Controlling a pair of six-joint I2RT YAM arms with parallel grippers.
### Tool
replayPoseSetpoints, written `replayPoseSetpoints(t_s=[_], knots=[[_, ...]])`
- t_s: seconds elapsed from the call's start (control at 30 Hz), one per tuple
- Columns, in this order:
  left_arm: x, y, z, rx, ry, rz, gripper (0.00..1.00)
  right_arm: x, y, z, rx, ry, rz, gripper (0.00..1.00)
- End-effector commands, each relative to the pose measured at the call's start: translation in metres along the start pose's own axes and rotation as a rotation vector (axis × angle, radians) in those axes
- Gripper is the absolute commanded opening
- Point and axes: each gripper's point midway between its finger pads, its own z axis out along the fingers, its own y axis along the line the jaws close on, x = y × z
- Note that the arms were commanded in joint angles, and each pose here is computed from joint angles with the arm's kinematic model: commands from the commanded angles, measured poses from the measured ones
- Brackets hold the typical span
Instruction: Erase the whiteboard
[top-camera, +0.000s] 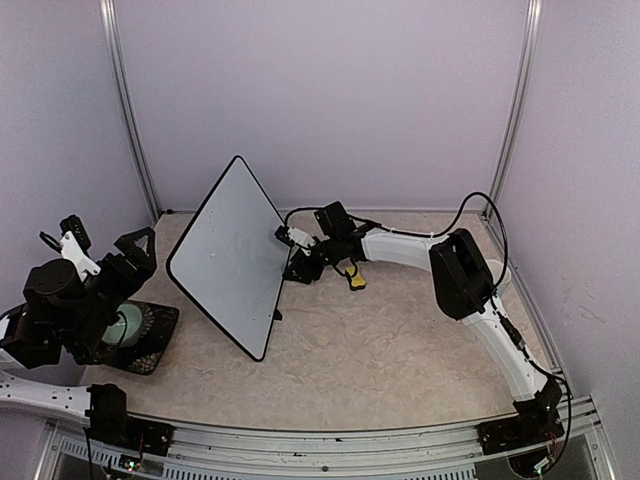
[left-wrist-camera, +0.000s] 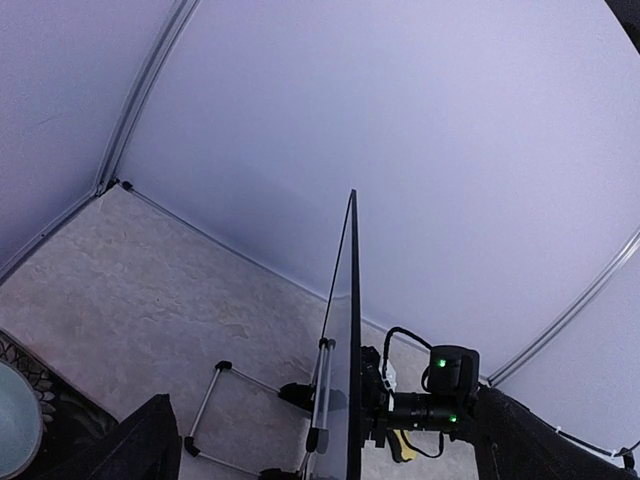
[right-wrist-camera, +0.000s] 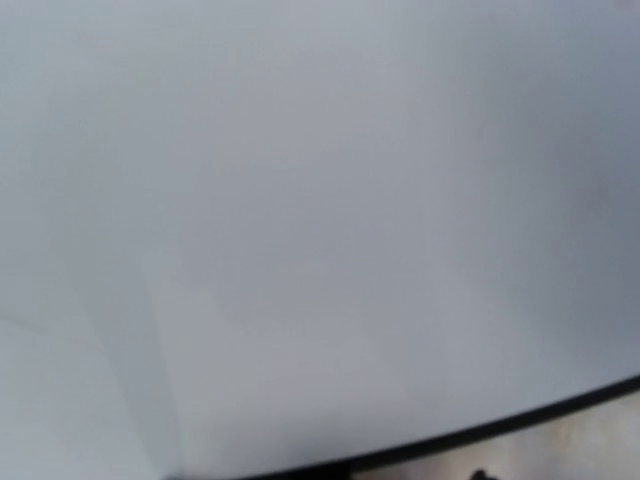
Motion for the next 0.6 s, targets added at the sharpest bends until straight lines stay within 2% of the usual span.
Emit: replayPoseSetpoints(t_s=[0.0,0.37,0.47,0.57], knots=[[-0.014,0.001,-0.008,0.023,-0.005,-0.040,0.99,0.000,0.003,0.002,-0.038,-0.007,0.030,0.61],[-0.019,0.003,-0.009,0.024,-0.013,-0.047,0.99,0.013,0.016,0.008,-0.107,0.028,0.061,0.45],[-0.020,0.005,-0.010,0.024,-0.015,-0.046,0.99,0.019,0.023,0.011,-0.142,0.031,0.076,0.35],[-0.020,0.006,-0.010,0.026,-0.015,-0.049,0.99,0.020,0.028,0.011,-0.148,0.029,0.083,0.30]])
